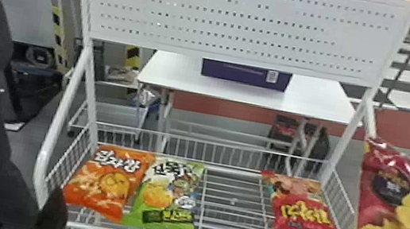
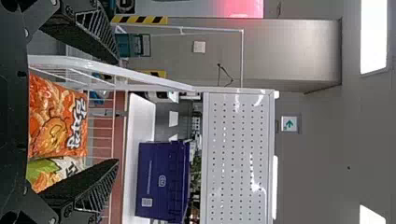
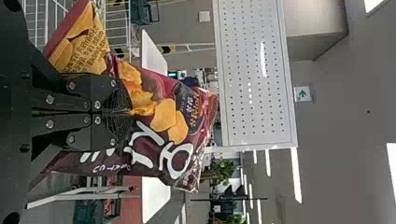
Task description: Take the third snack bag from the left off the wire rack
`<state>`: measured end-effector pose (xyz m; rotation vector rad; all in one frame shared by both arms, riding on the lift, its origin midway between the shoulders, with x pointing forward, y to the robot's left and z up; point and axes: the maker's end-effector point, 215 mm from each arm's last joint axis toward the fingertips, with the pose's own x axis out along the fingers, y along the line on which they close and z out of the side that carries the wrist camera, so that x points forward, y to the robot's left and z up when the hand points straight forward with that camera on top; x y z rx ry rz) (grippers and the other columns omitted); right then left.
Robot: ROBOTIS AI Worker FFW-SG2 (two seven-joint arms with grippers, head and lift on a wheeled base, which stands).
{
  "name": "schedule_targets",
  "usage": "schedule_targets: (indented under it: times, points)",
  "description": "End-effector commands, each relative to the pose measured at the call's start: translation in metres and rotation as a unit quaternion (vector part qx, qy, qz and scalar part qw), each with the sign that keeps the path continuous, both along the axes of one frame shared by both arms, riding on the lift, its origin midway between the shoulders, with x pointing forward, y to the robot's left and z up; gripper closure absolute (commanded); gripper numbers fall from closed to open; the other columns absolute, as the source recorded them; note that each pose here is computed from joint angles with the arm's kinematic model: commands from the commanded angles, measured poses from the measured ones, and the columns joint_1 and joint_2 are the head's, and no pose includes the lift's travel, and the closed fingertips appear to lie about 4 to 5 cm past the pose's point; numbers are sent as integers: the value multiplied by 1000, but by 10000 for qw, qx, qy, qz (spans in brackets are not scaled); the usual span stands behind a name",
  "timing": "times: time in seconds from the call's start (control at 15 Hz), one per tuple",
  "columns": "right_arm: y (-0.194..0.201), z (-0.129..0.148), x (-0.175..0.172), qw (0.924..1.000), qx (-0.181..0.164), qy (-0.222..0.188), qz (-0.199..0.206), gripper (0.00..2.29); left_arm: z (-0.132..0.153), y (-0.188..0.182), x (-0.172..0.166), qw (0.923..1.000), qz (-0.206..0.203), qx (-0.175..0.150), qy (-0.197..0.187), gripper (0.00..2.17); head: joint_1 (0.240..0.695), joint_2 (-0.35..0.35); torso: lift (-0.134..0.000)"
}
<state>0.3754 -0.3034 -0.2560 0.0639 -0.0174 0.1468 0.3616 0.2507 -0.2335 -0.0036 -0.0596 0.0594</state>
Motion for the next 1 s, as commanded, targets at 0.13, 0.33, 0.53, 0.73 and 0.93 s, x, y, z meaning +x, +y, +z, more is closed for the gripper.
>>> schedule_targets:
  times: [0.13, 0.33, 0.53, 0.73, 0.93]
  points:
    - [1, 0, 0, 10000, 4, -4, -2, 2246, -2, 0, 1, 10000, -1, 10, 9, 144, 499, 0, 0]
    - [1, -1, 0, 10000, -2, 3, 1, 2246, -1, 0, 3, 10000, -16, 14, -6, 144, 499, 0, 0]
    - [2, -1, 1, 10000, -7, -2, 24, 2246, -2, 0, 4, 10000, -19, 25, 1, 144, 499, 0, 0]
    - [3, -2, 1, 10000, -8, 0, 31, 2246, -2, 0, 5, 10000, -24, 27, 2, 144, 499, 0, 0]
    - [3, -1, 3, 10000, -14, -18, 53, 2246, -2, 0, 7, 10000, -29, 40, 9, 144, 499, 0, 0]
